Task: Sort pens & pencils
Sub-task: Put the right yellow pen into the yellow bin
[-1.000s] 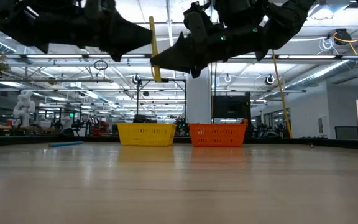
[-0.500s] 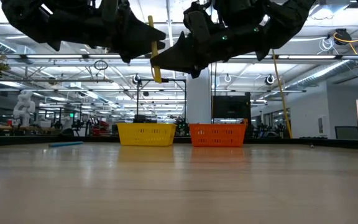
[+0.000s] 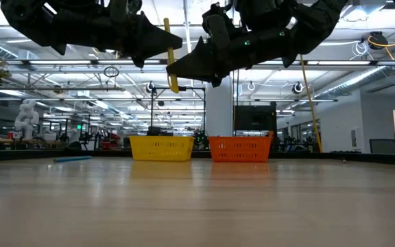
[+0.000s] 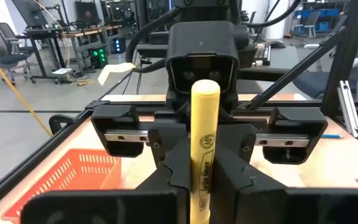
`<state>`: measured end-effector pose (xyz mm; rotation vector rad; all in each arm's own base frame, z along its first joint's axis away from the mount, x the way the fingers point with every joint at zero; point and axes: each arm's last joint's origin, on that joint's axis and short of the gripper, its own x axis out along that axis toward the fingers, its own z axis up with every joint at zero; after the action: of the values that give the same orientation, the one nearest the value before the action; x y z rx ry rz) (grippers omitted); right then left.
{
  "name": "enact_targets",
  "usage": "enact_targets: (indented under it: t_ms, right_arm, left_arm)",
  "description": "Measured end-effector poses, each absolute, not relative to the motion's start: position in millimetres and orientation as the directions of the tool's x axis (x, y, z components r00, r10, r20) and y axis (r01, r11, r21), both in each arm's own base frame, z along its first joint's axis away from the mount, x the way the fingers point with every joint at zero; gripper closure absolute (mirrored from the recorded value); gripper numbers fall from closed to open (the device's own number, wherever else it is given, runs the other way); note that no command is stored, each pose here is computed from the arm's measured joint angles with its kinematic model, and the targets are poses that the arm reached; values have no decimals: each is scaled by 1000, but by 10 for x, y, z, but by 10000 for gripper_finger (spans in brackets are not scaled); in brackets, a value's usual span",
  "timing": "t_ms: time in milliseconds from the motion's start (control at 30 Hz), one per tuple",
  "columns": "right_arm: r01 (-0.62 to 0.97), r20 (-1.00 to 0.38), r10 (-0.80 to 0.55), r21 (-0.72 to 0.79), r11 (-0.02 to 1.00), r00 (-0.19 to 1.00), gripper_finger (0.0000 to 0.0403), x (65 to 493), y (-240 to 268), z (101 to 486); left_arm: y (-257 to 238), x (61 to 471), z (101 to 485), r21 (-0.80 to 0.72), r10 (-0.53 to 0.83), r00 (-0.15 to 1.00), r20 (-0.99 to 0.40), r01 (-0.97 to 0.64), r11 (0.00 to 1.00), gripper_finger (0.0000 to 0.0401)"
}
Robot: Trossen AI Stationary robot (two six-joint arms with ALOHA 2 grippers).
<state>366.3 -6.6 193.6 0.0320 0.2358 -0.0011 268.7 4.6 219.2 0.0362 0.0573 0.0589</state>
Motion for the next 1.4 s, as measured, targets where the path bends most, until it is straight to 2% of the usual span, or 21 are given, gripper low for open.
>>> enact_targets:
  t_ms: [100, 167, 333, 500, 667, 833, 967, 1167, 1400]
  right_arm:
    - [8, -237, 2, 38, 999, 971, 374, 3662, -71, 1933]
    - [10, -243, 1, 43, 999, 970, 356, 3661, -71, 1927]
    - [13, -249, 0, 50, 999, 968, 275, 3640, -65, 1964]
    - [6, -321, 10, 49, 999, 947, 193, 3527, -57, 2075]
    - [1, -338, 8, 26, 1000, 941, 148, 3398, -38, 2225]
    - [46, -242, -59, -61, 997, 968, 143, 3186, 34, 2252]
    - [123, -88, -131, -86, 989, 988, 150, 2925, 25, 2230]
    - [140, 34, -138, -63, 988, 990, 153, 2552, 1, 2100]
    - [145, 130, -142, -21, 989, 981, 153, 2328, -12, 2104]
  left_arm:
    - [50, 2687, 2192, 33, 69, 996, -57, -67, 997, 367]
    - [54, 2687, 2189, 32, 82, 995, -58, -80, 996, 363]
    - [61, 2644, 2215, 59, 111, 990, -82, -106, 993, 370]
    - [85, 2452, 2363, 91, 184, 975, -123, -173, 981, 370]
    - [69, 2167, 2480, 93, 196, 975, -103, -187, 978, 370]
    - [67, 1882, 2467, 51, 202, 979, 1, -202, 978, 370]
    - [71, 1744, 2425, 40, 212, 976, 47, -213, 976, 370]
    - [58, 1722, 2405, 47, 162, 986, 39, -164, 985, 370]
    - [91, 1721, 2400, 38, 182, 983, 34, -184, 982, 370]
